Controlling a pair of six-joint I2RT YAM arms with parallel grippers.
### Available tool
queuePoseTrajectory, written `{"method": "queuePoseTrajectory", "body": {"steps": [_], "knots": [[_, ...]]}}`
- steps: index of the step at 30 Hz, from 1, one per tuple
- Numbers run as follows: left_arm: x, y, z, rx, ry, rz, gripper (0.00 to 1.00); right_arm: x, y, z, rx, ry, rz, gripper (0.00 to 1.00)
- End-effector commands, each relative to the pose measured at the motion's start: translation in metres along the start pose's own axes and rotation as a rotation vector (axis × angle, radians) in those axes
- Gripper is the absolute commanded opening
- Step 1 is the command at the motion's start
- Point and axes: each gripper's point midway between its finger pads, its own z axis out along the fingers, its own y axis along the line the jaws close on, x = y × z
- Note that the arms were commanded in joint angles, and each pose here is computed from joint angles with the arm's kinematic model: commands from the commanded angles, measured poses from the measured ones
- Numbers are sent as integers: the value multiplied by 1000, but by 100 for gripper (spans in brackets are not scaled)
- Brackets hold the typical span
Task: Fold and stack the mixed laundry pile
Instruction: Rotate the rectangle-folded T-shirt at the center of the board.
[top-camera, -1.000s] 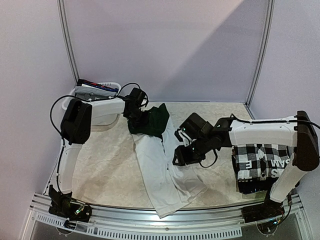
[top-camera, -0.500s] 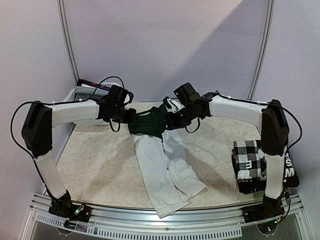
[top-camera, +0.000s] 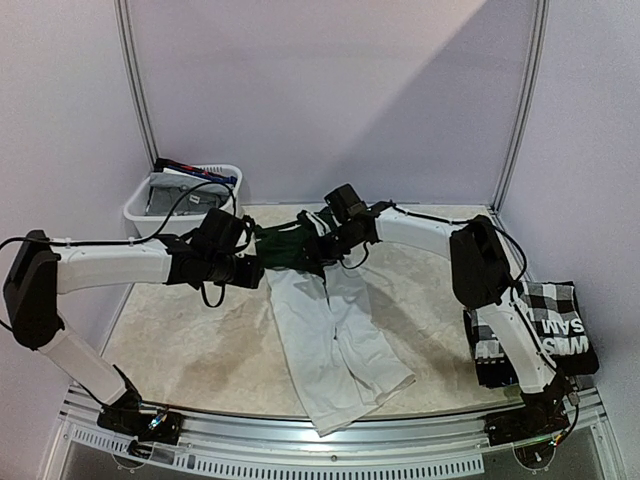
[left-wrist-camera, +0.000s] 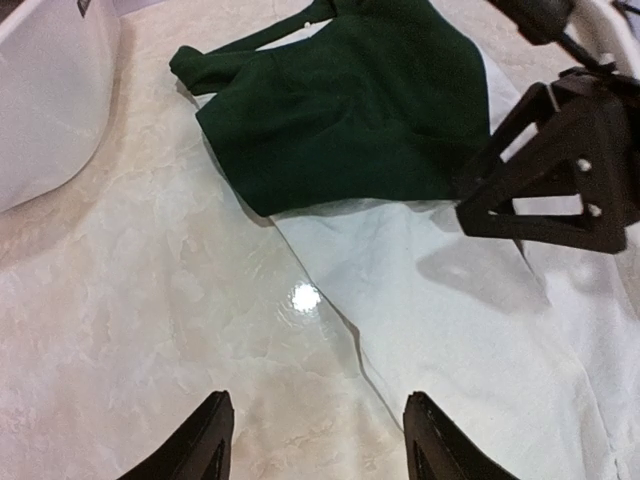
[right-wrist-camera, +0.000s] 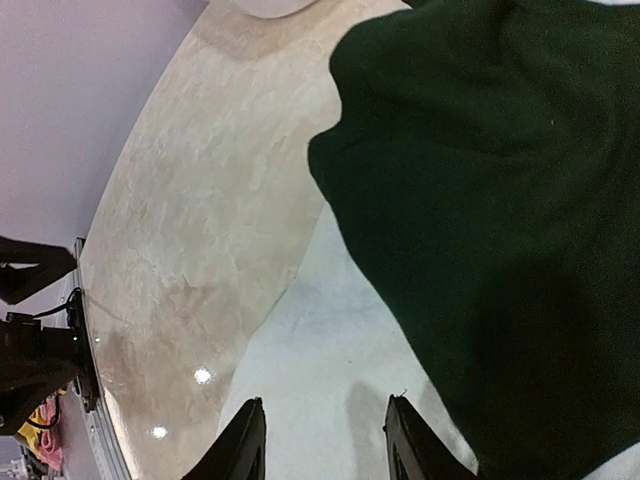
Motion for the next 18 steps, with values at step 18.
{"method": "queuePoseTrajectory", "body": {"steps": [18], "knots": [[14,-45,-26,-25,-24,100,59,4,-150,-13,74,-44,393,36]]}}
